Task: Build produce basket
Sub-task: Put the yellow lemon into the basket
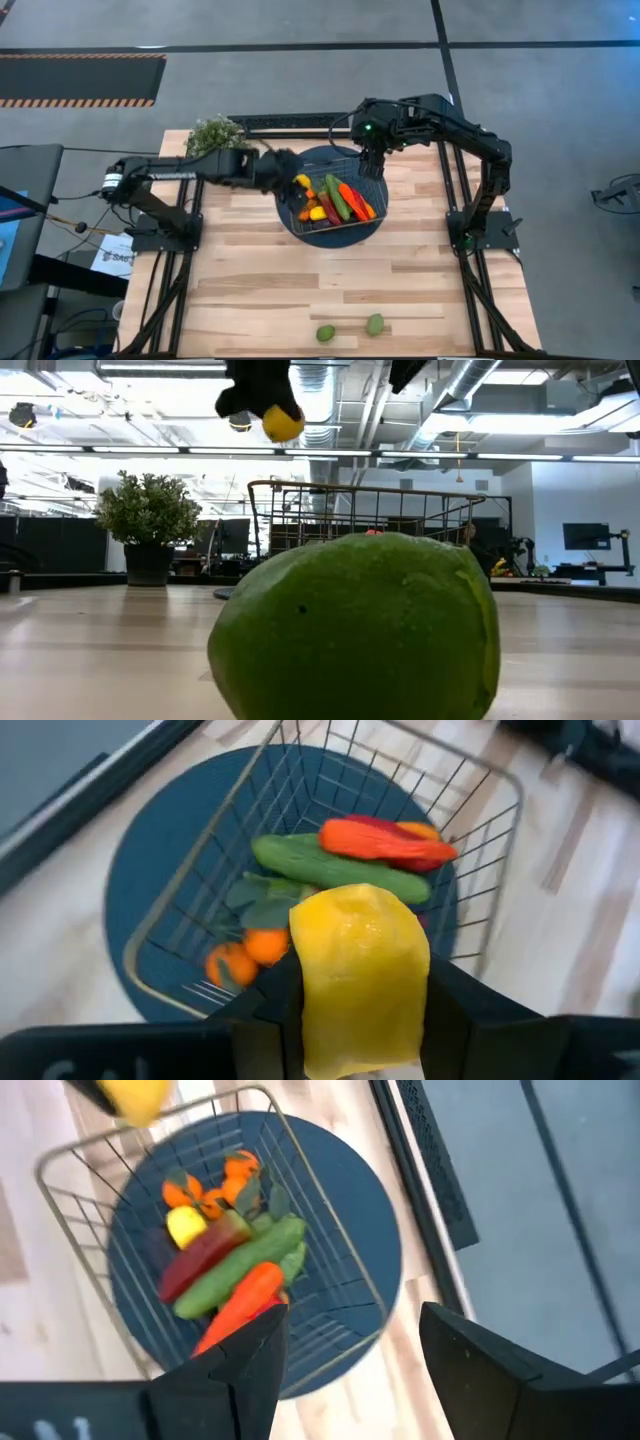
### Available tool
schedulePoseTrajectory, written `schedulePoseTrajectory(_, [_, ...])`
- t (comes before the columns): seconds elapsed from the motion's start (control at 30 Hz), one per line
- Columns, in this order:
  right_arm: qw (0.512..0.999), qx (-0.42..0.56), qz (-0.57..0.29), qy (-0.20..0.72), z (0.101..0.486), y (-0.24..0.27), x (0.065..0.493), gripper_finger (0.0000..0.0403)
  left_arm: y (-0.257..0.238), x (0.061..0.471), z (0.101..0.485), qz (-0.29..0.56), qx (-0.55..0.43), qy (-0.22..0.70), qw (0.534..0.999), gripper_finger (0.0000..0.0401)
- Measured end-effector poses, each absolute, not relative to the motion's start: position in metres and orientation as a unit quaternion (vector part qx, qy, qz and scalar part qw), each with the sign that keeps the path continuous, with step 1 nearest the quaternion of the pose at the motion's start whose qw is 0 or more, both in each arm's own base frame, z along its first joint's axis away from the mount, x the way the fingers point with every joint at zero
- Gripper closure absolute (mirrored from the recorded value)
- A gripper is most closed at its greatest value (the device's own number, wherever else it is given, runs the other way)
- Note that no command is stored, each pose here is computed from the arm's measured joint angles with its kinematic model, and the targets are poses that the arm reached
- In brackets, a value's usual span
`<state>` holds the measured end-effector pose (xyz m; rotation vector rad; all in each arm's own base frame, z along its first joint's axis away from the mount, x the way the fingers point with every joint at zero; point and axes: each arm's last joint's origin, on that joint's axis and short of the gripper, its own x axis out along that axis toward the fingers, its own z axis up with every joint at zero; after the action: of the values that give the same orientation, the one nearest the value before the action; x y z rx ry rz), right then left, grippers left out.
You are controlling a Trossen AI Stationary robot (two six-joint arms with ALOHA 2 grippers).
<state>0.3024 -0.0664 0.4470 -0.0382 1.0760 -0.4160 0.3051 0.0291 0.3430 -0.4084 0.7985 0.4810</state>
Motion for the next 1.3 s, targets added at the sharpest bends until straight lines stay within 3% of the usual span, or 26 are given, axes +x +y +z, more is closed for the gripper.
schedulePoseTrajectory(0.3, [0.84,0.097,-0.256,0.468,0.448,-0.06,0.306,0.0159,0.073,0.303,0.337,0.146,-0.099,0.426,0.888,0.0294])
schedulePoseTrajectory(0.57, [0.845,0.142,-0.268,0.44,0.45,-0.05,0.31,0.0159,0.08,0.333,0.292,0.06,-0.05,0.494,0.866,0.0294])
schedulePoseTrajectory(1.0, [0.851,0.162,-0.255,0.429,0.45,-0.033,0.314,0.0159,0.083,0.359,0.236,0.013,-0.019,0.556,0.831,0.0294])
schedulePoseTrajectory(1.23, [0.851,0.158,-0.251,0.433,0.45,-0.028,0.314,0.0159,0.084,0.364,0.227,0.015,-0.033,0.558,0.829,0.0293])
schedulePoseTrajectory(1.3, [0.851,0.157,-0.251,0.434,0.45,-0.028,0.314,0.0159,0.084,0.365,0.231,0.021,-0.038,0.555,0.831,0.0259])
